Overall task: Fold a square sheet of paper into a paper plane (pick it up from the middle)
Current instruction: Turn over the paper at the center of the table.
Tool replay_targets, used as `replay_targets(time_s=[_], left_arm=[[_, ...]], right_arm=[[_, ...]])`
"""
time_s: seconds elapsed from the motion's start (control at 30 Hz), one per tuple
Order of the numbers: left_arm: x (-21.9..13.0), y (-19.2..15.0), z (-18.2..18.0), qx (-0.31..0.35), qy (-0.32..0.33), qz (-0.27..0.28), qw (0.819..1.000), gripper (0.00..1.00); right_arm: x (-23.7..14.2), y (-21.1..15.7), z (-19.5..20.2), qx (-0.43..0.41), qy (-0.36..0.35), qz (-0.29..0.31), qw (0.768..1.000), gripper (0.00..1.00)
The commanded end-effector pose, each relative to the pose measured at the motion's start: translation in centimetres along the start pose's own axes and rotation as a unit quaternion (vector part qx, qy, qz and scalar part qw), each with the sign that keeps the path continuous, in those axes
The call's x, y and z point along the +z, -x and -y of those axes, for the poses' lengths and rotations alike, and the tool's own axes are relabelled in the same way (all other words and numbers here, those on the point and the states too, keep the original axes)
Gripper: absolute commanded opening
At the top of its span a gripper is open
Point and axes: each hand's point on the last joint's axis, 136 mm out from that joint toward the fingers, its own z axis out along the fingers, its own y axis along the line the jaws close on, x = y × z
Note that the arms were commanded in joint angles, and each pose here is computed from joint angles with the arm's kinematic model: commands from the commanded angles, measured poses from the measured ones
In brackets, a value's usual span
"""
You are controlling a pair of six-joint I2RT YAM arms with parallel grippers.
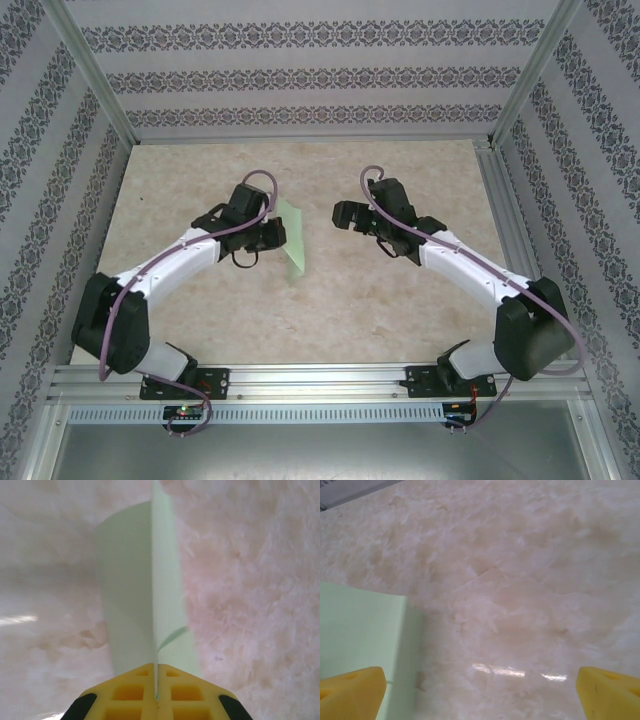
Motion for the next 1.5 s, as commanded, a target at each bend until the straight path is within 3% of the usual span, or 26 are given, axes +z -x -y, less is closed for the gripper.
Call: replay_targets(time_s=[0.0,0.27,0.47,0.73,0.9,1.0,1.3,1.47], left_arm=[[-3.4,0.3,-3.2,0.058,0.121,0.005,0.991,0.06],[-7.8,4.7,-5.1,0.128,0.245,0.059,0.959,0.06],[-8.5,6.2,-7.9,0.151,0.36,0.056,0.919,0.06],[-6.8,6.9,-9.7,0.201,0.504,0.035,0.839,0.06],[-3.3,6.5,-9.3,0.243,0.536,0.017,0.808,0.07],[-1.2,6.2,-9.5,0.246,0.537,0.005,0.807,0.07],[5.7,3.1,-6.2,0.25,0.469,-0.027,0.847,0.09],[9.1,1.2,-3.6,0.265,0.439,-0.036,0.858,0.13]], right_arm=[[-1.7,1.8,1.5,-0.018,-0.032,0.052,0.998,0.98],[-3.9,3.8,3.9,0.001,-0.068,0.13,0.989,0.98],[-4.5,4.6,5.9,0.055,-0.073,0.18,0.979,0.98],[-3.3,3.0,7.2,0.094,-0.069,0.158,0.981,0.98],[-3.1,2.6,7.8,0.095,-0.075,0.156,0.98,0.98],[-3.0,2.0,7.9,0.098,-0.069,0.143,0.982,0.98],[-3.2,0.4,9.8,0.12,-0.094,0.118,0.981,0.98],[-3.3,-0.4,10.7,0.125,-0.105,0.114,0.98,0.98]])
